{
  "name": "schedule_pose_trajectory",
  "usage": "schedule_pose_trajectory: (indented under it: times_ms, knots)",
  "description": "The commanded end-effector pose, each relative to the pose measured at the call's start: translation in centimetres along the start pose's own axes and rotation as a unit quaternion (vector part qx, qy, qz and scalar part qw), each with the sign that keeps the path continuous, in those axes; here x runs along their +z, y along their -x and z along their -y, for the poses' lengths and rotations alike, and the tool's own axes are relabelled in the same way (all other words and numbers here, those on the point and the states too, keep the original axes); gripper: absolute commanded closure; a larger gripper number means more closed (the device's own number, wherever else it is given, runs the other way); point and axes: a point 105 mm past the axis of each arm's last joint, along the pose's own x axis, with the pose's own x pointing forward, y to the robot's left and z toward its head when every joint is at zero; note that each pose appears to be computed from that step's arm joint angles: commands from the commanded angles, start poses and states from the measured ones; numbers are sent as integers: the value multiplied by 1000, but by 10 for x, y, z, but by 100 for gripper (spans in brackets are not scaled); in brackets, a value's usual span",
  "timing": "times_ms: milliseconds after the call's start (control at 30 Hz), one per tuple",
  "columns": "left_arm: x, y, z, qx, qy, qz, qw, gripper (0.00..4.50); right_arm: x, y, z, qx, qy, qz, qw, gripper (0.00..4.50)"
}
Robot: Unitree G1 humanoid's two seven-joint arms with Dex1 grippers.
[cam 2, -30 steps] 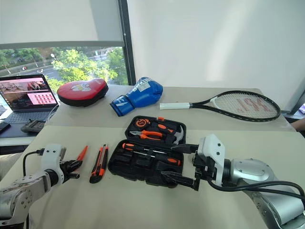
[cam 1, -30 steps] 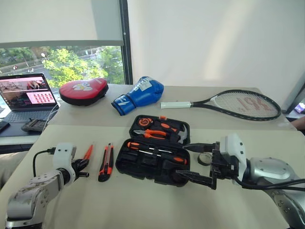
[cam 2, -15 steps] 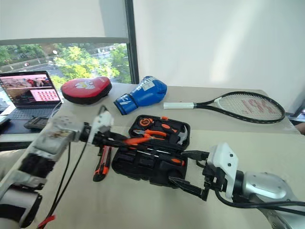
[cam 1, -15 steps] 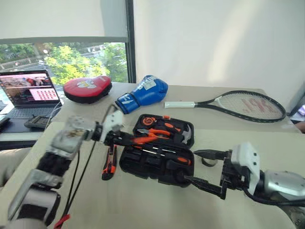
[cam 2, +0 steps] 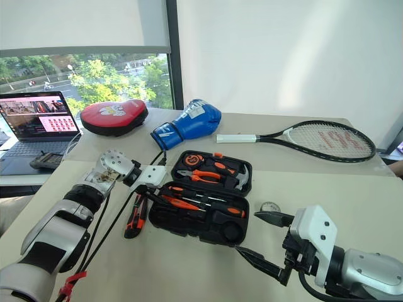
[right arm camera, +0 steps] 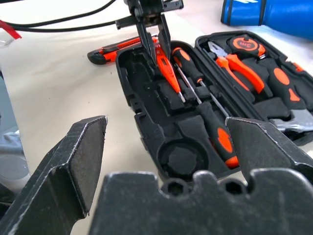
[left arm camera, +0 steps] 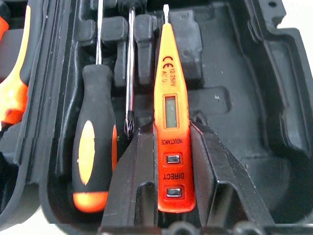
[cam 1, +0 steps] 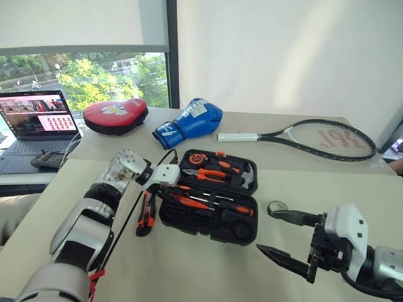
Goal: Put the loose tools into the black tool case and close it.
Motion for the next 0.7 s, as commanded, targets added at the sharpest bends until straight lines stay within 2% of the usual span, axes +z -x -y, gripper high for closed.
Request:
schedule_pose_trajectory:
  times_ms: [33,333,700]
  knots:
    - [-1,6,-2,3,6,-5,1000,401,9,1,-4,-3,21,11,1000,0]
    - [-10,5,-5,15,14,-29,999,401,9,-1,-5,2,21,11,1000,0]
    - [-6,-6,-1,-5,2,-20,1000,401,9,0,-6,3,20,8,1000,0]
